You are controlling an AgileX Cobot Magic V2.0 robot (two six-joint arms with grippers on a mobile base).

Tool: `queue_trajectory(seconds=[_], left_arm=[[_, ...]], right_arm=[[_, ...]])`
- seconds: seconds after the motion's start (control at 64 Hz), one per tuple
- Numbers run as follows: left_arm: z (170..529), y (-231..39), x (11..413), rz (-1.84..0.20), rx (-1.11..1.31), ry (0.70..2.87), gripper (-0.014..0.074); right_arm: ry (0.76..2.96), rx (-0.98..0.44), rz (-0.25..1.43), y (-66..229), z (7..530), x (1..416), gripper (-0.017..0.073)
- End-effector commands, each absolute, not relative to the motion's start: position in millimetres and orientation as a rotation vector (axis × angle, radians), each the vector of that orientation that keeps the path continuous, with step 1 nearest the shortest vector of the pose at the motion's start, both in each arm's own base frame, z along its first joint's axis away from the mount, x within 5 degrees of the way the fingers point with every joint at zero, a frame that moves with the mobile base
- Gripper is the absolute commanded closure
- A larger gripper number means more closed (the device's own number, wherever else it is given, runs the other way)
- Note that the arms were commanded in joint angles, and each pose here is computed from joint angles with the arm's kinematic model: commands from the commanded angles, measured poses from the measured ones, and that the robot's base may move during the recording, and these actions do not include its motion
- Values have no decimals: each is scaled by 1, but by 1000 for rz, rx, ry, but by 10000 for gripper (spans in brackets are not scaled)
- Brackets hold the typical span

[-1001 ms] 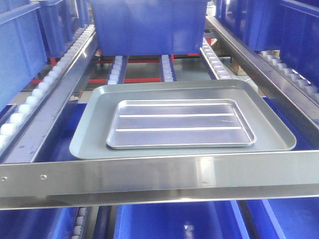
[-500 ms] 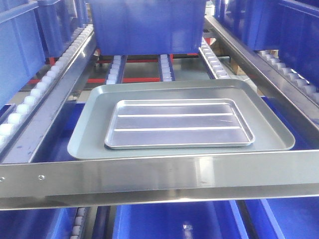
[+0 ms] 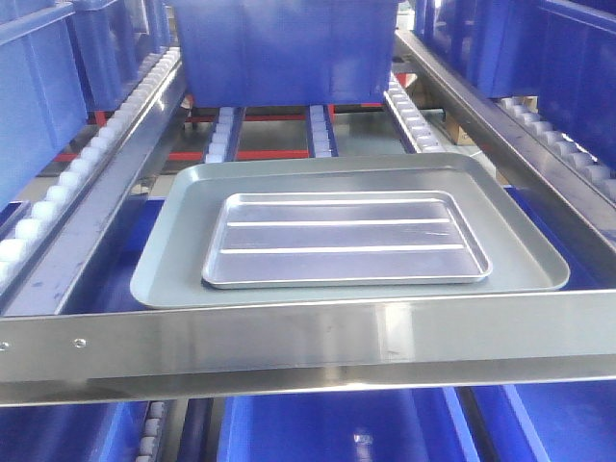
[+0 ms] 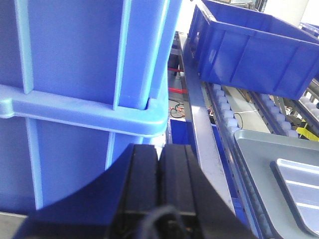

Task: Grab silver tray and stack on right shelf

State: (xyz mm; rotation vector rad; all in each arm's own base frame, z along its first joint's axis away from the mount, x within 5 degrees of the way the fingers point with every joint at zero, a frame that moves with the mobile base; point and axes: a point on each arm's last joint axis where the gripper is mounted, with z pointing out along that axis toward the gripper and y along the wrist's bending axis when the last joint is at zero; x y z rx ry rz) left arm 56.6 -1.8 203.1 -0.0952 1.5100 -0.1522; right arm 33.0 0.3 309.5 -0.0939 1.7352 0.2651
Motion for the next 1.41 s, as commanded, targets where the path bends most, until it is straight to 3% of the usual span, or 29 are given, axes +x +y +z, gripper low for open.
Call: queue_trajectory(seconds=[0.0,0.297,0.438,0.625,1.392], left_arm=[[207,-1,55,-158,-104,1416,687],[207,-1,55,-158,-104,1416,687],[207,-1,55,-158,-104,1416,687],[207,-1,55,-158,-104,1416,687],[207,-1,55,-158,-104,1416,687]], right_arm=[[1634,-112,235,0,322,34,504],[1612,-16,46,0,284,42,504],[1540,105,-2,-3,252,45,504],[1430,122,-23,-5,213,54,504],[1450,123,-23,-5,212,54,504]])
